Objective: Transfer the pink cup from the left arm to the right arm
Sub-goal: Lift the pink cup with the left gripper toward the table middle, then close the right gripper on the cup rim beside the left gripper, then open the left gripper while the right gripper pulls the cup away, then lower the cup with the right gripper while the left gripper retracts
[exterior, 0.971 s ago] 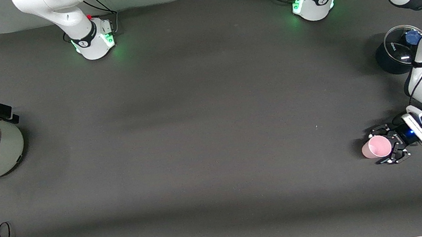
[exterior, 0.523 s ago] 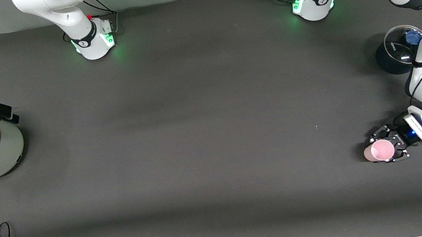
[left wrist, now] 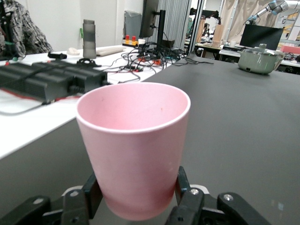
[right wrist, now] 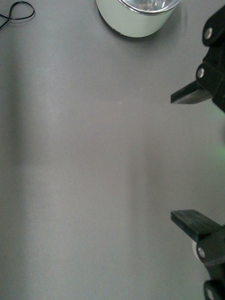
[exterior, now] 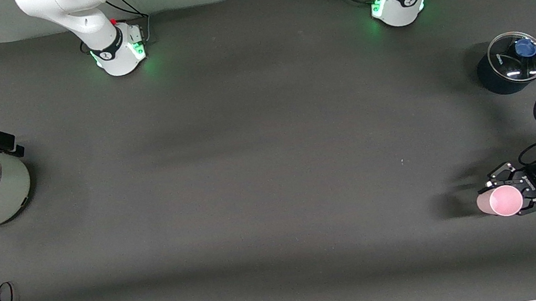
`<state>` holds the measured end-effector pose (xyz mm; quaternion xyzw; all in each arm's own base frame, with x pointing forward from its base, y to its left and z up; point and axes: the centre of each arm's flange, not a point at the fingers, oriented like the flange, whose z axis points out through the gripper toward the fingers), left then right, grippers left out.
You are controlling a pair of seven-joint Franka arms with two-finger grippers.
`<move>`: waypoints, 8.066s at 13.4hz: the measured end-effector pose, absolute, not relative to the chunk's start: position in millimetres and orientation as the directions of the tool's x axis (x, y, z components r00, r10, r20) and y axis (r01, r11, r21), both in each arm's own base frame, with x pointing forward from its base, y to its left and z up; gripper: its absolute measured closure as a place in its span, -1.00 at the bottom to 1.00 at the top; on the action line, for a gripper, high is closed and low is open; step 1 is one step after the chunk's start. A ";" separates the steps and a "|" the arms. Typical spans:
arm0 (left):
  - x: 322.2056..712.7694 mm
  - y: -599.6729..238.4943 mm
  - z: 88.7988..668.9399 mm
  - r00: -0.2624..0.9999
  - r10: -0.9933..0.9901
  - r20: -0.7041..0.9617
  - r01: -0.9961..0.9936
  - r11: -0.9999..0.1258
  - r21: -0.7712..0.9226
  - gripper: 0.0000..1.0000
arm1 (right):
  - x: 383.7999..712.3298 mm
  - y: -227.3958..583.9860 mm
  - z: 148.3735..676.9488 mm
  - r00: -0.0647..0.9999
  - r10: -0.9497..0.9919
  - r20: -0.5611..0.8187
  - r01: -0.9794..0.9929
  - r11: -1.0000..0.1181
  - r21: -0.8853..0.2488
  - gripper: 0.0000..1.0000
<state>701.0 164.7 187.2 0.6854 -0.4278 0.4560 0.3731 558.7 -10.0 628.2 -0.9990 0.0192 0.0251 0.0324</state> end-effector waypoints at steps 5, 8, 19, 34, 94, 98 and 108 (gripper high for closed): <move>712.7 74.6 271.2 0.302 -0.233 0.925 -0.907 -0.367 0.204 -0.30 | 561.8 -13.5 621.0 0.997 -0.043 -0.065 -0.047 -0.997 -0.063 -1.00; 686.4 -2.9 315.5 0.336 -0.186 0.924 -0.859 -0.464 0.219 -0.30 | 567.0 -15.1 610.2 0.995 -0.046 -0.084 -0.051 -0.997 -0.062 -1.00; 522.8 -266.3 409.1 0.458 -0.218 0.862 -0.694 -0.694 0.194 -0.30 | 571.3 -4.1 612.8 0.996 -0.041 -0.078 -0.049 -0.993 -0.103 -1.00; 467.8 -377.0 463.1 0.457 -0.193 0.868 -0.683 -0.701 0.204 -0.30 | 592.5 285.1 646.3 0.769 -0.614 -0.176 -0.638 -0.727 -0.253 -1.00; 616.8 -69.5 435.6 0.480 -0.054 0.876 -0.770 -0.504 0.391 -1.00 | 637.9 46.4 500.1 0.996 0.016 -0.089 0.012 -0.999 -0.045 0.89; 616.4 -6.2 478.8 0.666 -0.237 0.707 -0.722 -0.444 0.531 -1.00 | 615.1 25.8 394.1 1.000 -0.008 -0.023 -0.009 -0.999 -0.041 0.89; 587.7 -0.4 568.2 0.832 -0.554 0.005 -0.539 -0.806 0.244 -1.00 | 561.1 36.2 264.6 0.998 0.006 0.070 0.006 -1.000 0.001 0.89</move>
